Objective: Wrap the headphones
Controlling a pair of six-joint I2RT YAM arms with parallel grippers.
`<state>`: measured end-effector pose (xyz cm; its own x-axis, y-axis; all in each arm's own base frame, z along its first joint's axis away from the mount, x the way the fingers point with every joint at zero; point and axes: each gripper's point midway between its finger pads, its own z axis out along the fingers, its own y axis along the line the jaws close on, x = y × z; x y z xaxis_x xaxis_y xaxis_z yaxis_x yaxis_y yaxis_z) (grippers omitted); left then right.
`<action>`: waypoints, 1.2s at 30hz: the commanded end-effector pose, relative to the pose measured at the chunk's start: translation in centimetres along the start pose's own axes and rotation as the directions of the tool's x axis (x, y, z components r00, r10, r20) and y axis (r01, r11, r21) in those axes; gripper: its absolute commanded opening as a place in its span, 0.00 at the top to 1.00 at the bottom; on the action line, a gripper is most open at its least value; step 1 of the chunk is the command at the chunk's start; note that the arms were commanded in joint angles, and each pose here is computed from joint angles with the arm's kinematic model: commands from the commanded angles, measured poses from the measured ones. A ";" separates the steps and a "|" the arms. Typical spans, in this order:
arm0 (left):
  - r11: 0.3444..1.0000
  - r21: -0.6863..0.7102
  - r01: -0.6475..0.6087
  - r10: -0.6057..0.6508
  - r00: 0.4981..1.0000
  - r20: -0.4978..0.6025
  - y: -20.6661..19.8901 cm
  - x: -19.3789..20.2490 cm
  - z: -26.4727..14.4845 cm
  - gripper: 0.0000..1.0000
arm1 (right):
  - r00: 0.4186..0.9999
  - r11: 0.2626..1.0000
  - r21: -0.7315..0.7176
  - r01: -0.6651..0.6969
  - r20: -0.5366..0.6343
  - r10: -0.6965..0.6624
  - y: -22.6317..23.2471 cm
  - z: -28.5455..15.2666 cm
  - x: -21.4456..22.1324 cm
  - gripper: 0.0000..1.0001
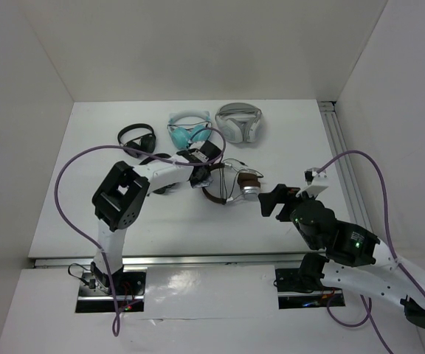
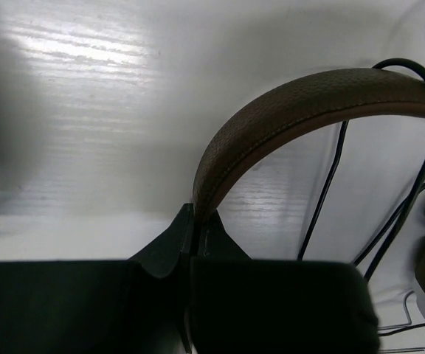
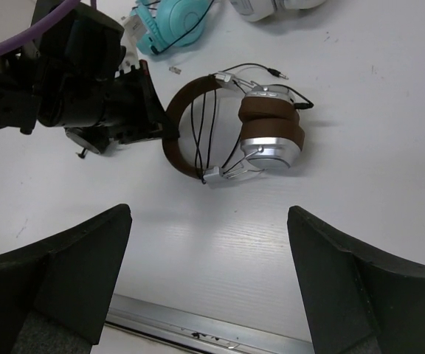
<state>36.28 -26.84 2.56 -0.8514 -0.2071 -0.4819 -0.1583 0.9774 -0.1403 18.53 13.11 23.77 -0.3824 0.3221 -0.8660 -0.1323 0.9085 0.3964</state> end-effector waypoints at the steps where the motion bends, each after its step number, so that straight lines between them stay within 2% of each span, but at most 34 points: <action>1: 0.994 0.097 0.054 -0.055 0.998 0.009 -2.6 -1.7 0.5 0.97 | 0.999 0.999 -0.027 -0.023 0.025 0.024 0.7 0.1 -0.6 0.07; 3: 0.992 0.097 0.075 -0.076 0.997 0.007 -2.7 -1.7 0.5 0.92 | 1.000 1.000 -0.022 -0.017 0.020 0.017 0.5 0.2 -0.3 0.07; 8: 0.992 0.079 0.097 -0.098 0.995 0.002 -1.6 -1.8 0.8 0.91 | 1.000 1.000 -0.022 -0.017 0.020 0.017 0.5 0.2 -0.3 0.07; 11: 0.992 0.083 0.098 -0.099 0.995 0.005 -1.4 -1.8 0.2 0.78 | 1.000 0.999 -0.029 -0.017 0.014 0.017 0.7 0.2 -0.2 0.07; 15: 0.990 0.094 0.101 -0.103 0.995 0.014 -1.0 -1.8 -0.7 0.71 | 1.000 0.999 -0.029 -0.017 0.014 0.017 0.7 0.2 -0.2 0.07; 19: 0.984 0.157 0.084 -0.095 0.993 0.064 -2.0 -3.0 -2.8 0.61 | 1.000 0.998 -0.057 -0.004 0.001 0.004 1.0 0.0 0.0 0.04; 20: 0.980 0.178 0.088 -0.104 0.991 0.081 -2.3 -3.7 -3.9 0.59 | 1.000 0.998 -0.066 -0.015 0.011 0.016 1.3 -0.2 -0.5 0.00; 23: 0.975 0.213 0.068 -0.096 0.988 0.124 -2.9 -4.8 -5.7 0.54 | 1.000 0.997 -0.070 -0.012 0.017 0.013 1.4 -0.3 -0.8 0.00; 27: 0.959 0.278 0.058 -0.117 0.973 0.201 -3.7 -6.7 -10.0 0.51 | 1.000 0.991 -0.133 0.004 0.002 -0.004 2.8 -0.9 -1.6 0.00; 29: 0.948 0.317 0.003 -0.094 0.958 0.271 -3.6 -7.5 -13.7 0.51 | 1.000 0.984 -0.177 0.008 0.001 -0.008 3.9 -1.5 -2.6 0.00; 31: 0.957 0.285 -0.050 -0.050 0.942 0.331 -3.0 -7.1 -16.8 0.45 | 0.999 0.978 -0.207 0.026 -0.031 -0.033 4.9 -1.7 -2.6 0.00; 33: 0.947 0.309 -0.090 -0.041 0.920 0.391 -2.4 -6.6 -22.0 0.37 | 0.998 0.972 -0.232 0.027 -0.052 -0.040 5.7 -2.4 -3.2 0.00; 34: 0.961 0.258 -0.098 -0.012 0.920 0.393 -0.4 -5.7 -22.8 0.26 | 0.998 0.972 -0.234 0.036 -0.048 -0.049 5.9 -2.4 -3.5 0.00; 36: 0.946 0.305 -0.108 -0.033 0.905 0.424 2.1 -4.6 -27.0 0.02 | 0.995 0.971 -0.232 0.057 -0.065 -0.073 6.2 -2.7 -4.1 0.00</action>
<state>30.11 -27.65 25.35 -0.6053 -0.2596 -0.7525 0.1090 0.9094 -0.4015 17.27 16.28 28.34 -0.4312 0.2582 -0.8645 -0.3133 0.8557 0.4119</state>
